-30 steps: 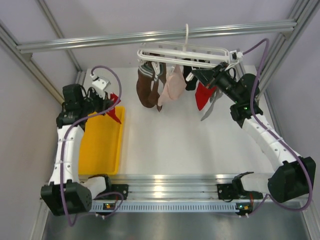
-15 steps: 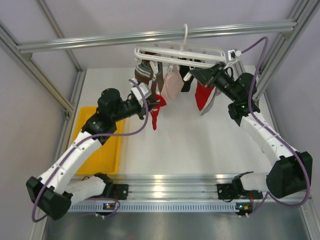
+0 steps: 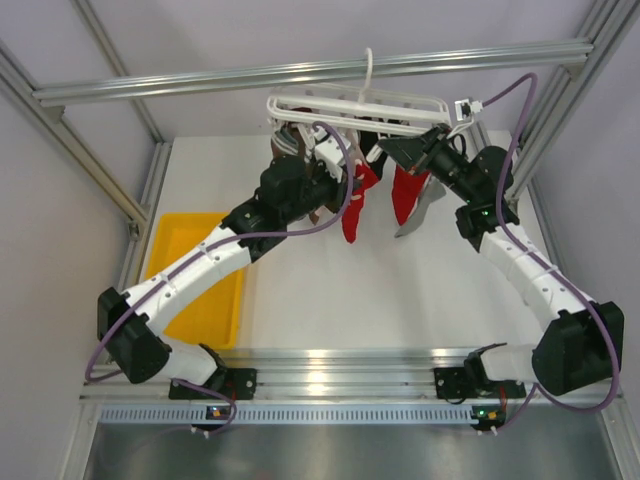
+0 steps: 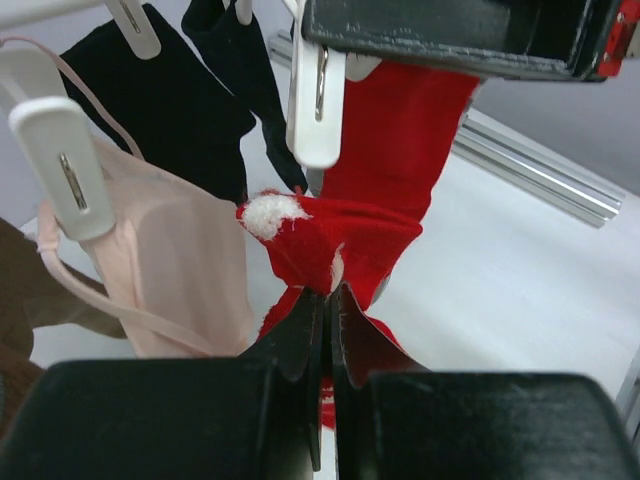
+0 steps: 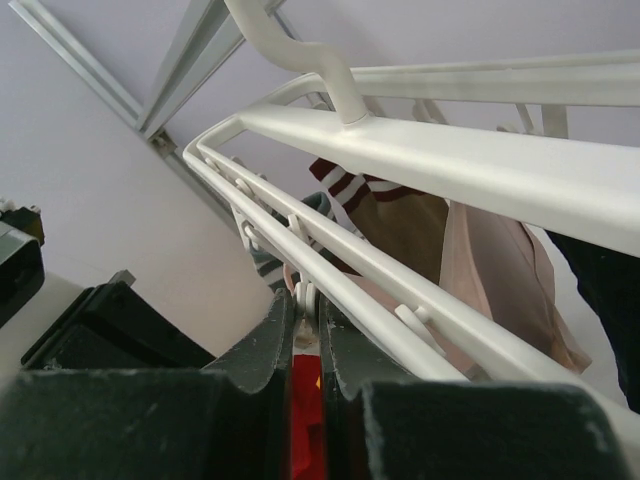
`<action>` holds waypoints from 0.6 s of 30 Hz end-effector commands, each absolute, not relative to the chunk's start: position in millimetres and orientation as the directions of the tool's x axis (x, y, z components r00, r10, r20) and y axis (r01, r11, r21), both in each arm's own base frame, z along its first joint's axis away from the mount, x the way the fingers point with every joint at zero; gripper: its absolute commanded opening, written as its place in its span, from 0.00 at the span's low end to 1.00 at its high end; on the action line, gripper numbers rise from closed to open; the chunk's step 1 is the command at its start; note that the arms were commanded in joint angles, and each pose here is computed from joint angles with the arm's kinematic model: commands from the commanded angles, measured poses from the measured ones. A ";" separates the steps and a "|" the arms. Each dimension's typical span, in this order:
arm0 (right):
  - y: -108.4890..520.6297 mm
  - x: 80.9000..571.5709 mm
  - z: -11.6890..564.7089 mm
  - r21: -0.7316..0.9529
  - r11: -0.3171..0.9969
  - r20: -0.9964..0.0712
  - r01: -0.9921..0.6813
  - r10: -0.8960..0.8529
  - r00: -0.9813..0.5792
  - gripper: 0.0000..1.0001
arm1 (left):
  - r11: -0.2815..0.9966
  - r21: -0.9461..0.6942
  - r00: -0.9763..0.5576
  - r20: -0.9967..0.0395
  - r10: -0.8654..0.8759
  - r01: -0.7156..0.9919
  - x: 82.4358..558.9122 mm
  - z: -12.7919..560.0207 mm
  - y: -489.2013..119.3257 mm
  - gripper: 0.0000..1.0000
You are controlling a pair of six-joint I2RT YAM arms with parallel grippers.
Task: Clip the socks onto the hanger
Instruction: Clamp the sock onto the hanger.
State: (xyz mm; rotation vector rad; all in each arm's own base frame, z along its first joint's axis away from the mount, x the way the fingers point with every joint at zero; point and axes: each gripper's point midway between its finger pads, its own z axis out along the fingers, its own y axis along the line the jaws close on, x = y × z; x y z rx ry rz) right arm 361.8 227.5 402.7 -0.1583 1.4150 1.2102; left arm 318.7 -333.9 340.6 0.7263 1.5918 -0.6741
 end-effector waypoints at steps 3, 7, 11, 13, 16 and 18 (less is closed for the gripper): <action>231.2 355.6 424.1 0.519 0.404 -0.797 -0.754 0.547 -0.255 0.00 | 0.644 -0.068 -0.059 -0.998 -0.036 0.762 328.2 382.2 -346.5 0.00; 231.1 354.4 425.0 0.513 0.402 -0.801 -0.759 0.543 -0.253 0.00 | 0.636 -0.054 -0.044 -0.999 -0.032 0.770 331.1 383.2 -351.1 0.00; 232.0 352.6 424.2 0.513 0.396 -0.801 -0.762 0.539 -0.259 0.00 | 0.634 -0.040 -0.033 -0.999 -0.023 0.772 331.4 383.3 -351.4 0.00; 232.5 353.1 422.6 0.515 0.395 -0.801 -0.761 0.537 -0.264 0.00 | 0.633 -0.039 -0.031 -0.999 -0.023 0.773 331.6 383.7 -351.8 0.00; 233.1 352.7 422.5 0.516 0.391 -0.801 -0.763 0.536 -0.267 0.00 | 0.638 -0.032 -0.026 -0.999 -0.019 0.770 333.3 383.0 -351.7 0.00; 234.1 352.9 421.5 0.516 0.389 -0.801 -0.763 0.534 -0.270 0.00 | 0.641 -0.030 -0.018 -1.000 -0.025 0.767 335.2 385.0 -351.0 0.00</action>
